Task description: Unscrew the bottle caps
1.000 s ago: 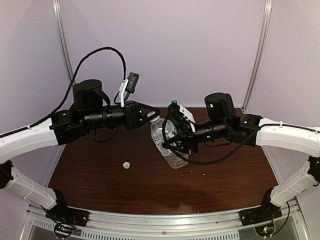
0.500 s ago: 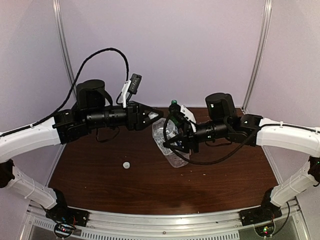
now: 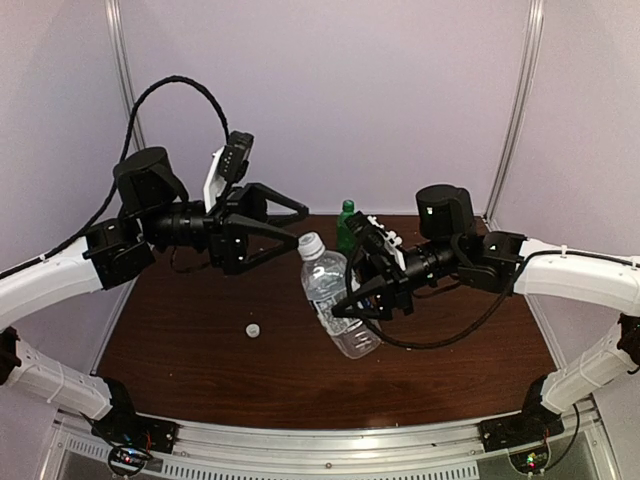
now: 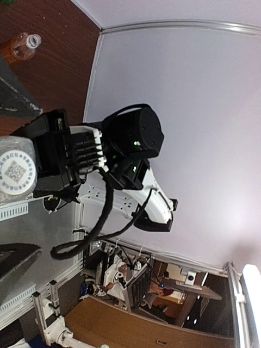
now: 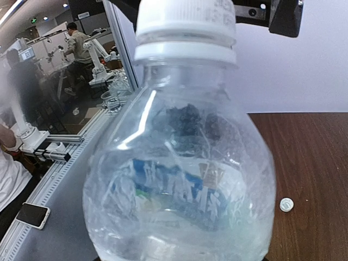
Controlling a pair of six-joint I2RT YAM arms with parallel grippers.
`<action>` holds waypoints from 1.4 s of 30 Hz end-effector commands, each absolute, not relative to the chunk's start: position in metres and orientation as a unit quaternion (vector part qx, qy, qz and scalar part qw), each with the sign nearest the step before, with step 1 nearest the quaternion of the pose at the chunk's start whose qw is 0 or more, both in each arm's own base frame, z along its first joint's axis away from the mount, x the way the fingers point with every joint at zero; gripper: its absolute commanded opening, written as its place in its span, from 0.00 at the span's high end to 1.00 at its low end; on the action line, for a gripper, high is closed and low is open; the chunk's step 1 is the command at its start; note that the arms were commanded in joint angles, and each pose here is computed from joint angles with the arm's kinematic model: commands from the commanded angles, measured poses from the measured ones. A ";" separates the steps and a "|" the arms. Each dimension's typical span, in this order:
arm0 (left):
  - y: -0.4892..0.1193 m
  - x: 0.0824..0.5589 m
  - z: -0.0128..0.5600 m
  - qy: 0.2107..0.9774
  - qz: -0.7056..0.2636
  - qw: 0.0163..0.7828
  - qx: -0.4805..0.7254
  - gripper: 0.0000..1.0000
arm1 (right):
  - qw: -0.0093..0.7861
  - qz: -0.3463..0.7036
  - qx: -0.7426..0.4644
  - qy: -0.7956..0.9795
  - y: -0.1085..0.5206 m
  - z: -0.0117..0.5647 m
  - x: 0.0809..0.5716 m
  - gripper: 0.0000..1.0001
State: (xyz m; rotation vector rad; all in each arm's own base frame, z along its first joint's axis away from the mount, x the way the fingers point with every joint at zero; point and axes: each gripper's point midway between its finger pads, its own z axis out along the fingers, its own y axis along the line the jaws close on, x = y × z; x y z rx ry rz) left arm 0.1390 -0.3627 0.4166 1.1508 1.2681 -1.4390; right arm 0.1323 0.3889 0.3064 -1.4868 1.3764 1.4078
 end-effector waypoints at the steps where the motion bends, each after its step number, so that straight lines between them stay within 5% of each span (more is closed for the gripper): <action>1: -0.362 0.118 0.429 0.427 -0.608 0.432 0.512 0.20 | 0.319 0.591 -0.580 0.460 0.384 0.333 0.112 0.55; 10: -0.378 0.122 0.430 0.410 -0.635 0.404 0.515 0.22 | 0.304 0.614 -0.576 0.446 0.386 0.339 0.108 0.55; 30: -0.383 0.119 0.427 0.395 -0.664 0.374 0.513 0.51 | 0.296 0.623 -0.569 0.449 0.389 0.333 0.109 0.56; 34: -0.382 0.118 0.427 0.395 -0.663 0.375 0.513 0.62 | 0.297 0.619 -0.569 0.452 0.389 0.331 0.110 0.56; 42: -0.383 0.133 0.426 0.441 -0.651 0.394 0.476 1.00 | 0.328 0.582 -0.557 0.493 0.391 0.323 0.126 0.60</action>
